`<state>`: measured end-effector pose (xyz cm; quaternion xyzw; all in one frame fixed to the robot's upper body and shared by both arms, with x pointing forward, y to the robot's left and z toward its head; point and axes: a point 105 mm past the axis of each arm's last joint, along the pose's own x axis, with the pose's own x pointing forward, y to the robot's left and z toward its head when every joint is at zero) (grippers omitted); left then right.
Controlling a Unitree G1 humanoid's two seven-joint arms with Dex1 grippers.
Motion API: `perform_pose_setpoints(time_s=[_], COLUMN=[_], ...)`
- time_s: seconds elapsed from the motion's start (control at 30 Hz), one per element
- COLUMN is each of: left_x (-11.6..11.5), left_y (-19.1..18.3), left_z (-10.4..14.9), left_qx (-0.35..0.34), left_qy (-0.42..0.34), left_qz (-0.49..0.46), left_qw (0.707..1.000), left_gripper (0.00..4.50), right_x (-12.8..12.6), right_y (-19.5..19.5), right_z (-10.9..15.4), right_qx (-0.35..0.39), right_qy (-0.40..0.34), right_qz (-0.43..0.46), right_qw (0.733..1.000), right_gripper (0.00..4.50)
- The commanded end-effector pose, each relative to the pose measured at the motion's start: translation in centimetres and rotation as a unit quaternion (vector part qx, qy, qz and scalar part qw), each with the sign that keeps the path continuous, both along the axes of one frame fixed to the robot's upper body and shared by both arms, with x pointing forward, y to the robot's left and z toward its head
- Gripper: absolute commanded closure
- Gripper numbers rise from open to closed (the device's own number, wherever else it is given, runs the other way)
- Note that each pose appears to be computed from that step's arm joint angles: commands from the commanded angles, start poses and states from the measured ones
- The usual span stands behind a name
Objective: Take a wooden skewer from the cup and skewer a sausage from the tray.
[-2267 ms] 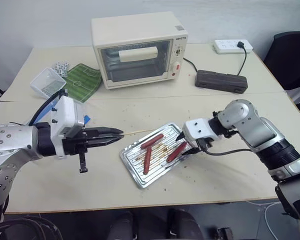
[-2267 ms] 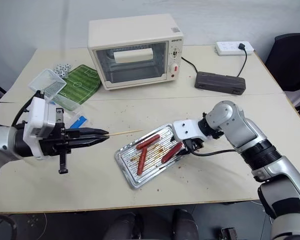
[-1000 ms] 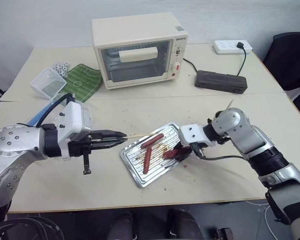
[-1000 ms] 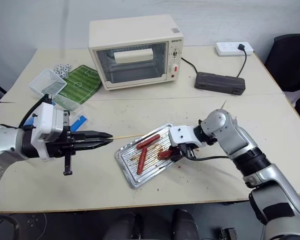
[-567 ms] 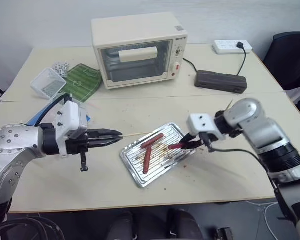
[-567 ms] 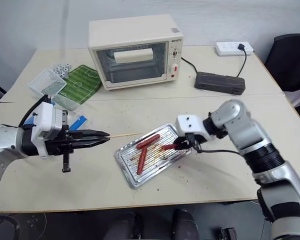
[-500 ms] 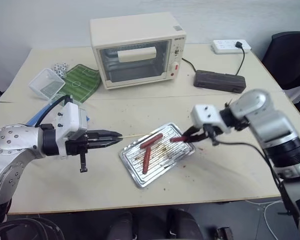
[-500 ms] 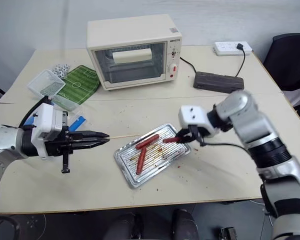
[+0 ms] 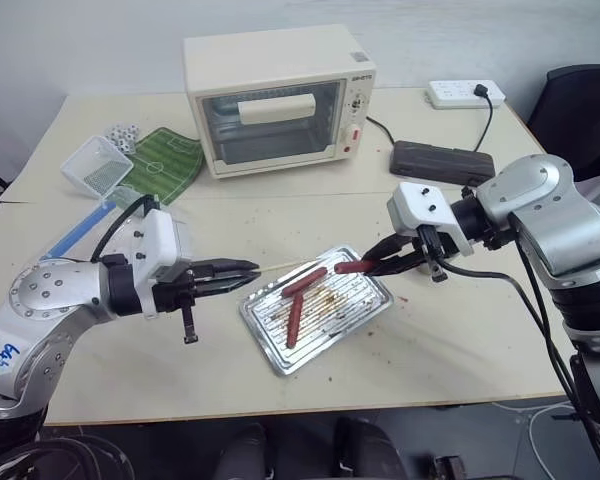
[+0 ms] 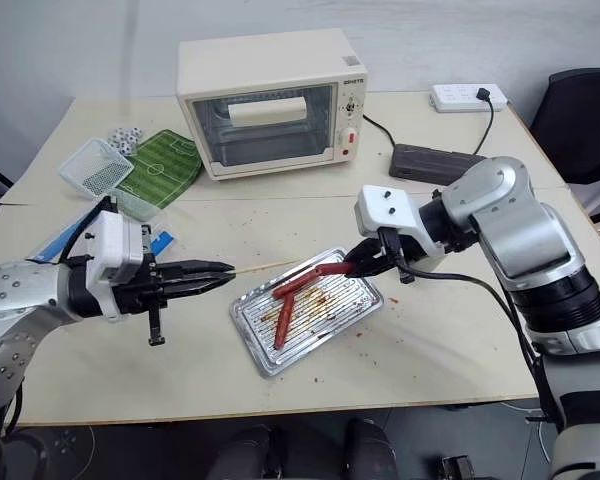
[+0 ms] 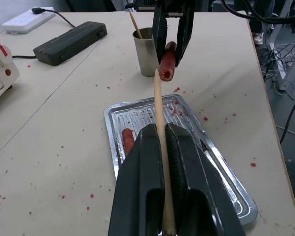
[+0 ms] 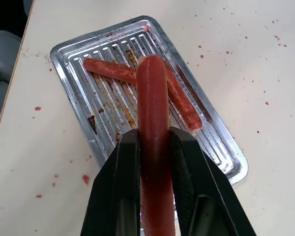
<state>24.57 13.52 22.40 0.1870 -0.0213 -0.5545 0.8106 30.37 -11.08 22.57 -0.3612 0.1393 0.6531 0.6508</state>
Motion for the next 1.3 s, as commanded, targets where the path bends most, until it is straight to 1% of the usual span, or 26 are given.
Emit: perform_pose_setpoints(time_s=[0.03, 0.27, 0.83, 1.0, 1.3], left_x=[-0.3, -0.7, 0.3, 0.5, 0.4], left_y=[-0.4, -1.0, -0.9, -0.9, -0.7], left_z=[0.4, 0.0, -0.2, 0.0, 0.3], left_qx=[0.006, 0.007, 0.011, 0.01, 0.017], left_qy=[-0.014, -0.008, -0.016, -0.017, -0.019], left_qz=[-0.01, -0.025, -0.015, -0.018, -0.023], left_qw=[1.0, 1.0, 1.0, 1.0, 0.999], left_gripper=[4.5, 4.5, 4.5, 4.5, 4.5], right_x=[-0.3, -0.2, -0.9, -1.2, -0.2], right_y=[0.5, 0.9, 1.9, 1.9, 0.8], right_z=[0.9, 1.2, 2.4, 2.3, 1.7], right_qx=[0.008, 0.012, 0.023, 0.023, 0.014], right_qy=[-0.014, -0.021, -0.027, -0.028, -0.034], right_qz=[0.007, 0.006, 0.019, 0.019, -0.009], right_qw=[1.0, 1.0, 0.999, 0.999, 0.999], right_gripper=[3.69, 3.69, 3.69, 3.69, 3.69])
